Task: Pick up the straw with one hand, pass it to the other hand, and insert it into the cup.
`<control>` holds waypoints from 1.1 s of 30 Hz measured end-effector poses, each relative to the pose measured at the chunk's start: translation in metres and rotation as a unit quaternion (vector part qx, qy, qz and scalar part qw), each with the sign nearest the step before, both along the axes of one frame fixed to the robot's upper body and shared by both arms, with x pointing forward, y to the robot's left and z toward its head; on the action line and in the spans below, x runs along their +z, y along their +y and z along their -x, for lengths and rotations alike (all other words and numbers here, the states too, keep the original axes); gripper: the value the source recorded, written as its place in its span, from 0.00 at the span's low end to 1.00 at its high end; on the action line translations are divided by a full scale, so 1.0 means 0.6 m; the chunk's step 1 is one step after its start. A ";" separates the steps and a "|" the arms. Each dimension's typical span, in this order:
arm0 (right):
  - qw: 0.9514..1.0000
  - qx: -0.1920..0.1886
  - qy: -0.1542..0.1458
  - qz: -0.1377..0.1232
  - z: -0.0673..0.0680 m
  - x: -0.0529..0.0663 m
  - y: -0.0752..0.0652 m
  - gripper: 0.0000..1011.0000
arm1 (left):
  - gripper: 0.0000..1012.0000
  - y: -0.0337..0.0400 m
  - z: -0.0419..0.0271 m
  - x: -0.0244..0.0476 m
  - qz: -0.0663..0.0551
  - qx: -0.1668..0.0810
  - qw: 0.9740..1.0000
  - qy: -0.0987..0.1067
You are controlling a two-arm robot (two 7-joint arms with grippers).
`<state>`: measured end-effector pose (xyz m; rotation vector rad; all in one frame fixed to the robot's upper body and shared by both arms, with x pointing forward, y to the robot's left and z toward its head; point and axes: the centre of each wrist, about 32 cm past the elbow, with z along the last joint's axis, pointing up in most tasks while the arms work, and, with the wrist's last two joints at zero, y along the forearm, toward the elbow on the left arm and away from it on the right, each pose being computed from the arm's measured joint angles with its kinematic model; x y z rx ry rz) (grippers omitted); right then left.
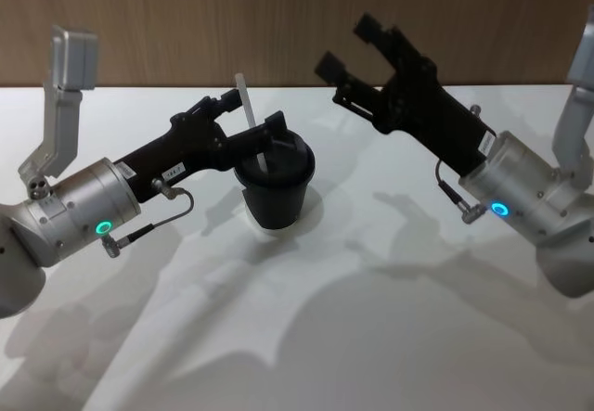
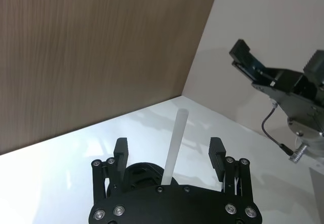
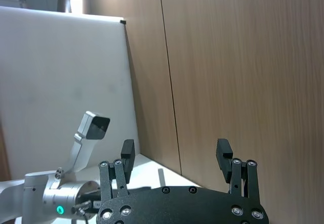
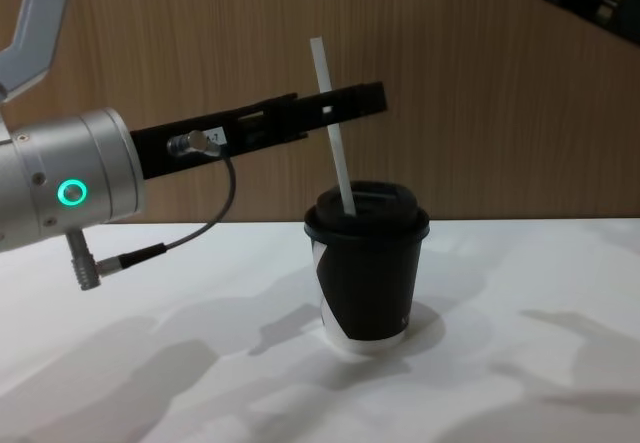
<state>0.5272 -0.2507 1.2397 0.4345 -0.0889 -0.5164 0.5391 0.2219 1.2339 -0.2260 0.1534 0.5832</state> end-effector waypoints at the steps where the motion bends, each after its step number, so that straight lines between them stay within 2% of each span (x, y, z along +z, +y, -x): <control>1: 1.000 0.001 0.002 0.000 0.003 -0.001 -0.001 0.99 | 0.99 0.001 0.000 0.000 0.001 0.000 1.000 -0.001; 9: 1.000 0.014 0.027 0.004 0.024 -0.005 -0.008 0.99 | 0.99 0.009 0.010 -0.003 0.008 0.003 1.000 -0.006; 14: 0.998 0.035 0.047 0.005 0.033 -0.007 -0.011 0.99 | 0.99 0.014 0.019 -0.005 0.013 0.005 1.000 -0.010; 22: 0.996 0.060 0.065 0.005 0.038 -0.009 -0.019 0.99 | 0.99 0.021 0.037 -0.007 0.017 0.011 1.000 -0.019; 33: 0.994 0.077 0.078 0.005 0.041 -0.010 -0.024 0.99 | 0.99 0.026 0.054 -0.008 0.015 0.018 0.999 -0.036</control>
